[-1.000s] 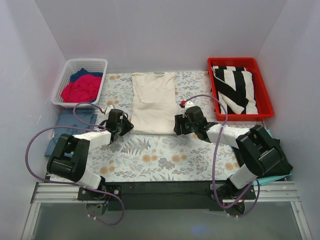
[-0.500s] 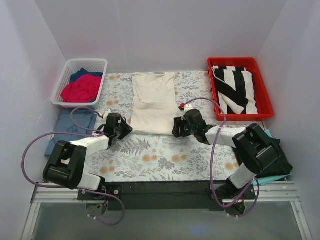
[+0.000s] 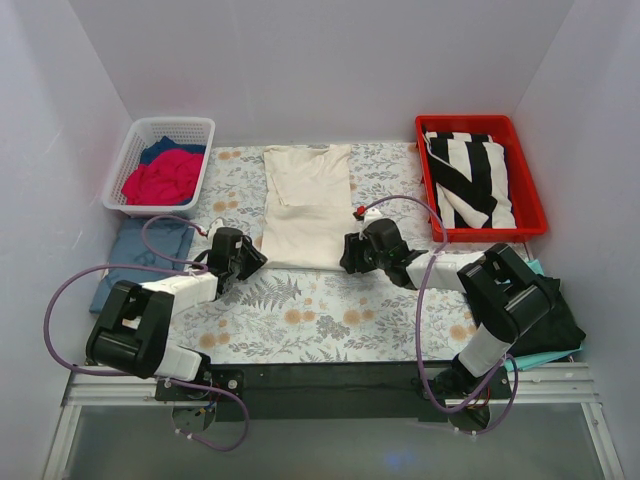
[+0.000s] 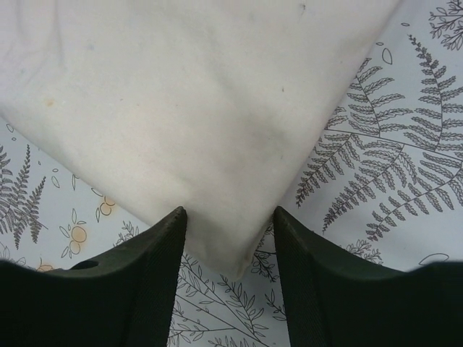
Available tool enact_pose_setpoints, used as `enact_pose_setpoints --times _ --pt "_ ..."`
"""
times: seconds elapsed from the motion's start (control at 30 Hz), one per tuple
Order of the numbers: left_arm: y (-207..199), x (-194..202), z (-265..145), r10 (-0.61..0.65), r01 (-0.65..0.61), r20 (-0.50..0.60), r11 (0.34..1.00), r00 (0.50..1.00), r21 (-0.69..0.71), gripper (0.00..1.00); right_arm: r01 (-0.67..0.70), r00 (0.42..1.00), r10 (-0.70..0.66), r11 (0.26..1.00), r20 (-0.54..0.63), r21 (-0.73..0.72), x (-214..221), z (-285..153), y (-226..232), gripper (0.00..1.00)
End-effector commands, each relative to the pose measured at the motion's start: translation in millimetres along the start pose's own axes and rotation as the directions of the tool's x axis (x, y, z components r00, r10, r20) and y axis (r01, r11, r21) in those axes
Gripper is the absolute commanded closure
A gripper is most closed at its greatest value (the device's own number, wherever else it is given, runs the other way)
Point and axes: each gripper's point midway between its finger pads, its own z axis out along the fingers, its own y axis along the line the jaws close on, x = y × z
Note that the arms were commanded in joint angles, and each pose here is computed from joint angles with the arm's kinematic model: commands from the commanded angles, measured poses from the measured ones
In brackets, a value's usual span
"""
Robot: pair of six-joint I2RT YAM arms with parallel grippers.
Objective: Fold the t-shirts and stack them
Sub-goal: Fold the tshirt
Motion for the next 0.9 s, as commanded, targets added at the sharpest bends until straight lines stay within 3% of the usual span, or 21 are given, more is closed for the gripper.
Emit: enact_pose_setpoints --times 0.0,0.07,0.2,0.27,0.3,0.33,0.53,0.7,0.87 --pt "16.5 18.5 -1.5 0.018 -0.020 -0.066 0.999 0.998 -0.037 0.69 -0.009 0.997 0.009 1.000 -0.072 -0.004 20.3 2.9 2.1 0.44" --pt "16.7 19.7 -1.1 0.018 -0.020 -0.069 0.999 0.997 -0.034 0.74 -0.012 0.997 0.011 1.000 -0.078 -0.002 23.8 1.7 1.6 0.47" --pt "18.4 20.3 -1.7 0.018 -0.020 -0.066 0.999 0.998 -0.034 0.93 -0.019 0.995 0.020 1.000 -0.096 0.006 33.7 -0.6 -1.1 0.65" --pt "19.3 22.9 -2.4 0.019 -0.021 -0.075 0.999 0.997 -0.031 1.00 -0.022 0.994 0.023 1.000 -0.111 0.011 40.4 -1.4 -3.4 0.77" --pt "18.2 23.0 -2.9 0.022 -0.024 -0.076 0.999 0.997 -0.024 1.00 -0.022 0.993 0.024 1.000 -0.116 0.015 43.0 -1.6 -4.6 0.91" --pt "18.3 24.4 -3.6 0.020 -0.022 -0.081 1.000 0.997 -0.020 1.00 -0.024 0.993 0.025 1.000 -0.119 0.015 44.5 -2.0 -4.8 0.97" --pt "20.1 27.8 -21.6 0.008 -0.008 -0.062 1.000 0.998 0.011 1.00 -0.030 0.990 0.033 0.999 -0.138 0.022 59.8 -13.6 -8.8 0.99" --pt "12.9 16.3 -43.7 -0.048 0.047 0.021 0.998 0.999 0.047 1.00 -0.036 0.990 0.037 0.999 -0.137 0.011 69.0 -26.3 -3.5 0.99" --pt "26.5 16.9 -57.5 -0.080 0.080 0.069 0.997 0.994 -0.001 1.00 -0.010 0.994 0.012 1.000 -0.108 0.020 76.3 -41.5 8.1 0.99"
